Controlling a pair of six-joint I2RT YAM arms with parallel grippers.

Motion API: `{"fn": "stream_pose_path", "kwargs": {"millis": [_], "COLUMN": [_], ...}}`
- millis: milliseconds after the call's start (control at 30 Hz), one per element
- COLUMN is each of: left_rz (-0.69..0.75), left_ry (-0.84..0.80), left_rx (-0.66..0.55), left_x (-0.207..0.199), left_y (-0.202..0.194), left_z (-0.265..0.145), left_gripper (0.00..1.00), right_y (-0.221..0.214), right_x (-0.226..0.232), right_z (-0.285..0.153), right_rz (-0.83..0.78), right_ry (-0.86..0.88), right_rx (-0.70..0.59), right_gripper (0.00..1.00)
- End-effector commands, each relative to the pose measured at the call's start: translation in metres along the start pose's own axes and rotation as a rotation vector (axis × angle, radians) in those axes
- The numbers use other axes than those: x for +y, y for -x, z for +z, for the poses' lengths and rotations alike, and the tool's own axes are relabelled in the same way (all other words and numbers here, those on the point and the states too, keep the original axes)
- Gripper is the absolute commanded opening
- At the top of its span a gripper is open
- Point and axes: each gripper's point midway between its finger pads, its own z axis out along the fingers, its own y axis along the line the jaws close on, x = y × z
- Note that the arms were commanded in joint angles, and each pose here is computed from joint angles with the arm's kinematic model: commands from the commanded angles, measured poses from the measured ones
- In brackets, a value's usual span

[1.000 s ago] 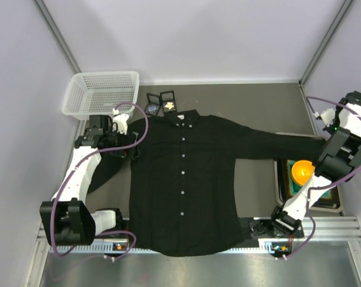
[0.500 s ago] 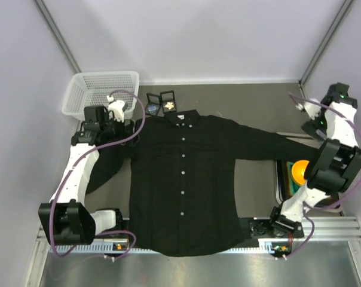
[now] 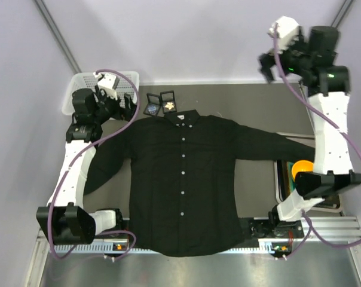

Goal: Pin the brooch onto the clothing
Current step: Flatten out the clothes at the center of the board, then pick up the brooch from the brooch box.

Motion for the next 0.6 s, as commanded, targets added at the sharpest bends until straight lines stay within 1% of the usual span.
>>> {"fn": "stream_pose_path", "kwargs": {"millis": [0, 67, 100, 133, 200, 233, 300, 333, 367, 400, 433, 467, 533, 567], "left_rz": [-0.169, -0.194, -0.199, -0.203, -0.224, -0.236, -0.244, -0.248, -0.255, -0.276, -0.286, -0.289, -0.291, -0.286], "left_ry": [-0.126, -0.104, -0.095, -0.078, -0.048, -0.003, 0.019, 0.025, 0.036, 0.047, 0.055, 0.037, 0.014, 0.011], "left_rx": [0.033, 0.029, 0.033, 0.040, 0.056, 0.061, 0.070, 0.072, 0.083, 0.098, 0.108, 0.108, 0.135, 0.126], "left_x": [-0.027, -0.026, -0.026, -0.025, -0.023, -0.016, -0.014, -0.013, -0.011, -0.009, -0.007, -0.009, -0.008, -0.006], "left_y": [-0.020, -0.027, -0.033, -0.036, -0.045, -0.048, -0.054, -0.055, -0.060, -0.065, -0.068, -0.069, -0.078, -0.076], "left_z": [0.004, 0.002, -0.001, -0.002, -0.006, -0.007, -0.009, -0.009, -0.008, -0.005, -0.003, 0.000, 0.013, 0.021], "left_gripper": [0.91, 0.91, 0.91, 0.91, 0.91, 0.92, 0.92, 0.92, 0.92, 0.92, 0.90, 0.89, 0.85, 0.81], "right_y": [0.062, 0.067, 0.078, 0.077, 0.088, 0.086, 0.088, 0.092, 0.078, 0.076, 0.076, 0.064, 0.053, 0.053], "right_x": [0.116, 0.143, 0.172, 0.184, 0.226, 0.241, 0.275, 0.284, 0.301, 0.309, 0.319, 0.331, 0.340, 0.338], "right_z": [0.062, 0.102, 0.112, 0.142, 0.162, 0.188, 0.205, 0.215, 0.234, 0.242, 0.248, 0.260, 0.264, 0.260], "right_rz": [0.181, 0.216, 0.228, 0.234, 0.222, 0.217, 0.232, 0.241, 0.259, 0.261, 0.261, 0.275, 0.294, 0.286], "right_ry": [0.347, 0.388, 0.437, 0.431, 0.483, 0.473, 0.516, 0.515, 0.522, 0.518, 0.519, 0.529, 0.543, 0.541], "right_rx": [-0.106, -0.087, -0.093, -0.091, -0.106, -0.113, -0.120, -0.144, -0.114, -0.113, -0.115, -0.087, -0.056, -0.054], "right_gripper": [0.98, 0.98, 0.98, 0.98, 0.97, 0.90, 0.86, 0.84, 0.84, 0.84, 0.84, 0.84, 0.84, 0.84]}}
